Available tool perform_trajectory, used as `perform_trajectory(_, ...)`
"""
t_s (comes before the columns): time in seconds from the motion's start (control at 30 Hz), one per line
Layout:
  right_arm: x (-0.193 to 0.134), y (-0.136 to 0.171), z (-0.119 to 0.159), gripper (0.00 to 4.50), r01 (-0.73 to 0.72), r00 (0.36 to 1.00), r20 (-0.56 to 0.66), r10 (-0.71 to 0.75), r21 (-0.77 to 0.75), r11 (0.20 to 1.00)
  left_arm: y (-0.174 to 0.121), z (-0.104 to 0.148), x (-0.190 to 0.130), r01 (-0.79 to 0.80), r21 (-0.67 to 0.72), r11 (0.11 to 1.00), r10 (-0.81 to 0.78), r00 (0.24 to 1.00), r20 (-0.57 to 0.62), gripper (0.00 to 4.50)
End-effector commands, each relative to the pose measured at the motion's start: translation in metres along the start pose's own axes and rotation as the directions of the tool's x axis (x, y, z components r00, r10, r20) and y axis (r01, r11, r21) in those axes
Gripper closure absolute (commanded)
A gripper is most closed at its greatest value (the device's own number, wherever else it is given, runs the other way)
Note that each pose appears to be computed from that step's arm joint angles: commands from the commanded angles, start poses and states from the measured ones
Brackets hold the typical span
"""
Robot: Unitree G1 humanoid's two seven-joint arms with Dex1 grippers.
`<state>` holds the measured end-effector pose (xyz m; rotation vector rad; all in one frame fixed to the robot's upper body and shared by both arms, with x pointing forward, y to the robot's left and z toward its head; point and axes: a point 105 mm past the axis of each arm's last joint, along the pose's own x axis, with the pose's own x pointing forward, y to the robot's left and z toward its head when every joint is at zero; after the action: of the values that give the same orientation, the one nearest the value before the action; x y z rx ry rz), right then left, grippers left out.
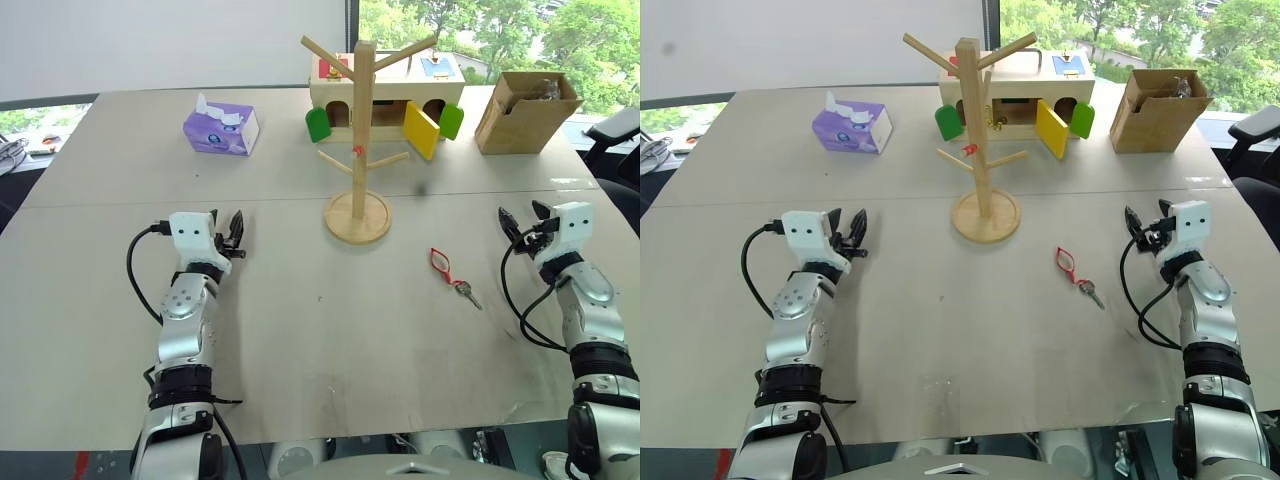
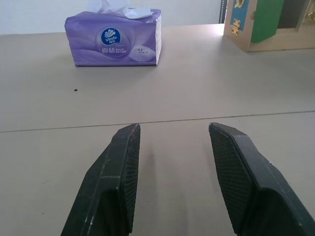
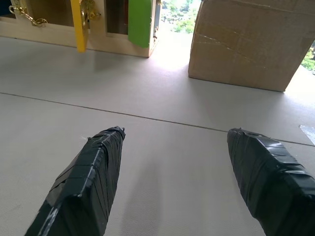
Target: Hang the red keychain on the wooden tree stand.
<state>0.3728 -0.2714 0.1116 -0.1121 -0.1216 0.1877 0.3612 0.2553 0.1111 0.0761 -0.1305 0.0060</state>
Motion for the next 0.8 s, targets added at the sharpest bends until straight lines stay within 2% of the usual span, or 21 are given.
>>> perform_trajectory(0.03, 0.001, -0.008, 0.014, 0.9, 0.019, 0.999, 0.044, -0.018, -0.016, 1.0, -0.001, 0.015, 0.002, 0.014, 0.003, 1.0, -0.014, 0.998, 0.059, 2.25)
perform_trajectory(0.43, -0.001, -0.008, 0.012, 0.9, 0.018, 0.999, 0.039, -0.017, -0.014, 1.0, -0.006, 0.018, 0.001, 0.05, -0.023, 0.998, -0.048, 0.996, 0.078, 2.25)
perform_trajectory(0.57, -0.003, -0.007, 0.012, 0.9, 0.011, 0.999, 0.034, -0.011, -0.015, 1.0, -0.022, 0.026, -0.002, 0.148, -0.041, 0.988, -0.142, 0.983, 0.119, 2.25)
perform_trajectory(0.63, -0.005, -0.004, 0.016, 0.9, -0.009, 0.999, 0.032, 0.009, -0.009, 1.0, -0.04, 0.037, -0.007, 0.257, -0.063, 0.964, -0.244, 0.955, 0.167, 2.25)
perform_trajectory(0.73, -0.009, 0.007, 0.026, 0.9, -0.043, 0.999, 0.031, 0.043, 0.02, 0.999, -0.075, 0.055, -0.024, 0.453, -0.011, 0.891, -0.439, 0.87, 0.226, 2.25)
perform_trajectory(0.8, -0.017, 0.021, 0.034, 0.9, -0.082, 0.996, 0.022, 0.081, 0.036, 0.996, -0.1, 0.066, -0.044, 0.598, 0.012, 0.802, -0.58, 0.773, 0.256, 2.25)
